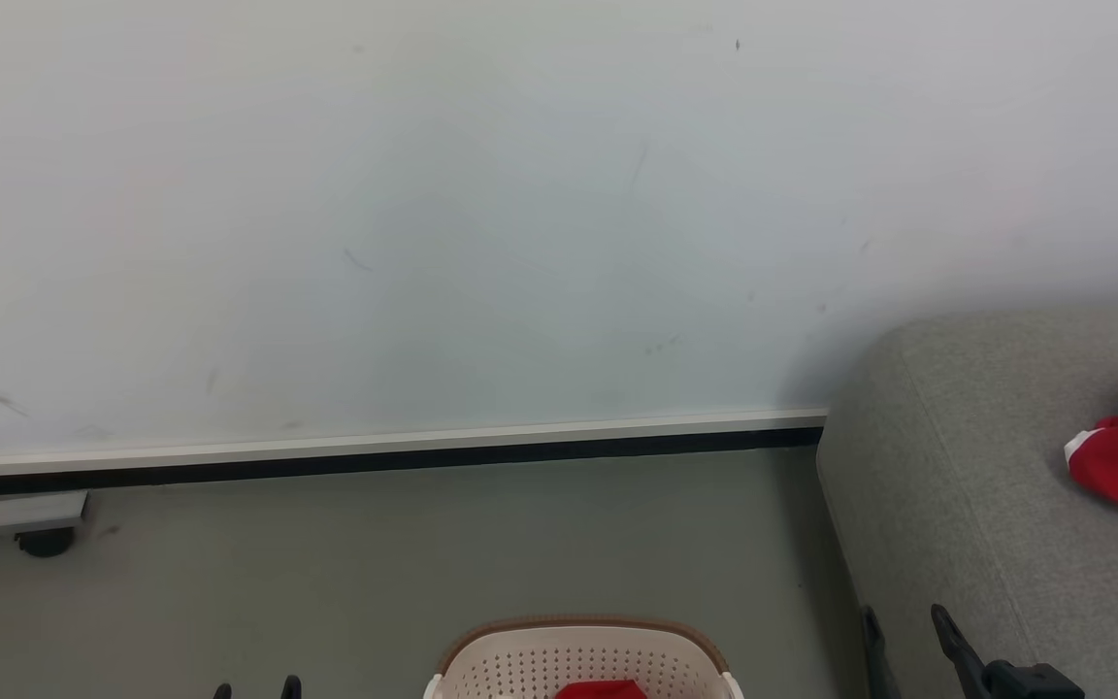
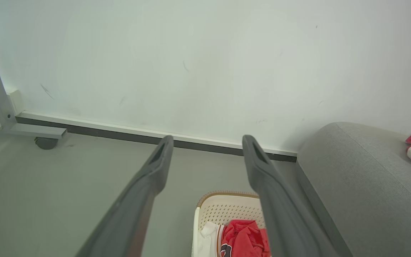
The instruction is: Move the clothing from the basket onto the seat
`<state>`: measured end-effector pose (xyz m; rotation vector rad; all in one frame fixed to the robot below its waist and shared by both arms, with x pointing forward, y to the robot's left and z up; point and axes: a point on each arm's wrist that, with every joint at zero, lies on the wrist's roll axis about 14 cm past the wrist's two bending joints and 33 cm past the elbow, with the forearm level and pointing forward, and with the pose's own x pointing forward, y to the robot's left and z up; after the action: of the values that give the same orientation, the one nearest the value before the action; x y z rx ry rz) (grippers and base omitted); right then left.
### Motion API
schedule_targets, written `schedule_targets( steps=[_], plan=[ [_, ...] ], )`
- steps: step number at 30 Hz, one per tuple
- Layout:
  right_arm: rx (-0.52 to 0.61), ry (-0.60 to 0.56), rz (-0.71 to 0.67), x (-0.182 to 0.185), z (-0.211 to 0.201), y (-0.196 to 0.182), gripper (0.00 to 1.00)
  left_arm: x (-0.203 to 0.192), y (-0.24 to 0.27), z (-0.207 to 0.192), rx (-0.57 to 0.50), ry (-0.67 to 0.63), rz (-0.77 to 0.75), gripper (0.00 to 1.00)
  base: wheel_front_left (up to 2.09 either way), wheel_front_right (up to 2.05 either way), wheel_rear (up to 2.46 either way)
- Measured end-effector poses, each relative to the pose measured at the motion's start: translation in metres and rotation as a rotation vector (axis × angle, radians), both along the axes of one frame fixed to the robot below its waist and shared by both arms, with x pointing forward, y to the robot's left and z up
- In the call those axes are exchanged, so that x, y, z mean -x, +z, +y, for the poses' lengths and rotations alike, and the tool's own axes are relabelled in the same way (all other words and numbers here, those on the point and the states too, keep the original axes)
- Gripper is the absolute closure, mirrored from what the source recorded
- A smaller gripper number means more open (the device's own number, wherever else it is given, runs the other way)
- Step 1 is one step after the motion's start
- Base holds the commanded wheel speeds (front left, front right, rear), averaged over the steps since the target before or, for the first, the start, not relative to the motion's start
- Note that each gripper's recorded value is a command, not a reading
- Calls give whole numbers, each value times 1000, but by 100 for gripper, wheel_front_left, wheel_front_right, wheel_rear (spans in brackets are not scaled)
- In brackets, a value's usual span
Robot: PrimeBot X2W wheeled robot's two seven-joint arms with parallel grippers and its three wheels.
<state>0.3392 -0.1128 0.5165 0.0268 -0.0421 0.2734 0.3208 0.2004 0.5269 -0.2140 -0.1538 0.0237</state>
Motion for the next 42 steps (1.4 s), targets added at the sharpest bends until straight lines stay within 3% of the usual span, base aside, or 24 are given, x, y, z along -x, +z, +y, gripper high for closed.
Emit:
schedule_targets(
  steps=[27,42],
  plan=[
    [-7,-23,13,-1,-6,-4,0,-14,-10,-13,-10,-49,31,0,0,0,0],
    [-3,-132,16,2,-40,-1,0,-55,-41,-74,-1,-226,134,0,0,0,0]
  ],
)
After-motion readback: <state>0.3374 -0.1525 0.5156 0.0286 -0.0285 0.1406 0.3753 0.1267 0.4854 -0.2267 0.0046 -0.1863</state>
